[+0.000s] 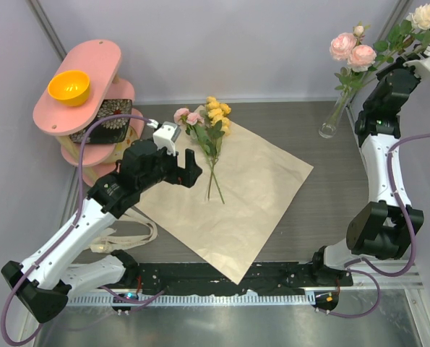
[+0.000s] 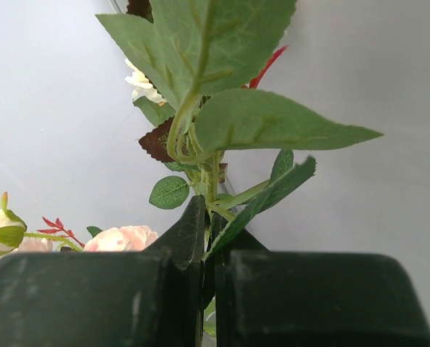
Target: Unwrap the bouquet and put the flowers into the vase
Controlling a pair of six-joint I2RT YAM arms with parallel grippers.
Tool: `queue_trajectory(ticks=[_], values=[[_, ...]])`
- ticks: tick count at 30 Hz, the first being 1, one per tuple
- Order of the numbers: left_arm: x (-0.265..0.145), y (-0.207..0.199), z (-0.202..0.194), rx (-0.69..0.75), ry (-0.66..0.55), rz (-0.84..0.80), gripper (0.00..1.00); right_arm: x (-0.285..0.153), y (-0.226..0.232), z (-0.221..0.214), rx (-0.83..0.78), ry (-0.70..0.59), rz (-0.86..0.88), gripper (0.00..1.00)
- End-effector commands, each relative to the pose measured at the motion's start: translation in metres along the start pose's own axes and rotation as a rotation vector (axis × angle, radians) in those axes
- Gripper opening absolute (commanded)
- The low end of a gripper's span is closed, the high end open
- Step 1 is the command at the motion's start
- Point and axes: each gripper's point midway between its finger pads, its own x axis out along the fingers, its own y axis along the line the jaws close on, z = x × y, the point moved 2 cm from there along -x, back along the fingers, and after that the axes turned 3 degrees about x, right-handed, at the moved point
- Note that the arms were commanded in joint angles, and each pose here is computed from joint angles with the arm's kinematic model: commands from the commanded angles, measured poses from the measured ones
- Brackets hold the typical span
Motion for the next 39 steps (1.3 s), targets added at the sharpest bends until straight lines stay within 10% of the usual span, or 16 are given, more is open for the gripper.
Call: queue_trajectory(ticks=[1,39], values=[[0.002,-0.001,0.004,-0.007,-0.022,-0.011,0.98,0.005,0.014,0.016,0.042,-0.062,0.042,0.01],[0.008,0.001,-0.001,-0.021,0.003,-0.017,0.98,0.029,0.022,-0.060,-0.030,0.046,0.093,0.01]])
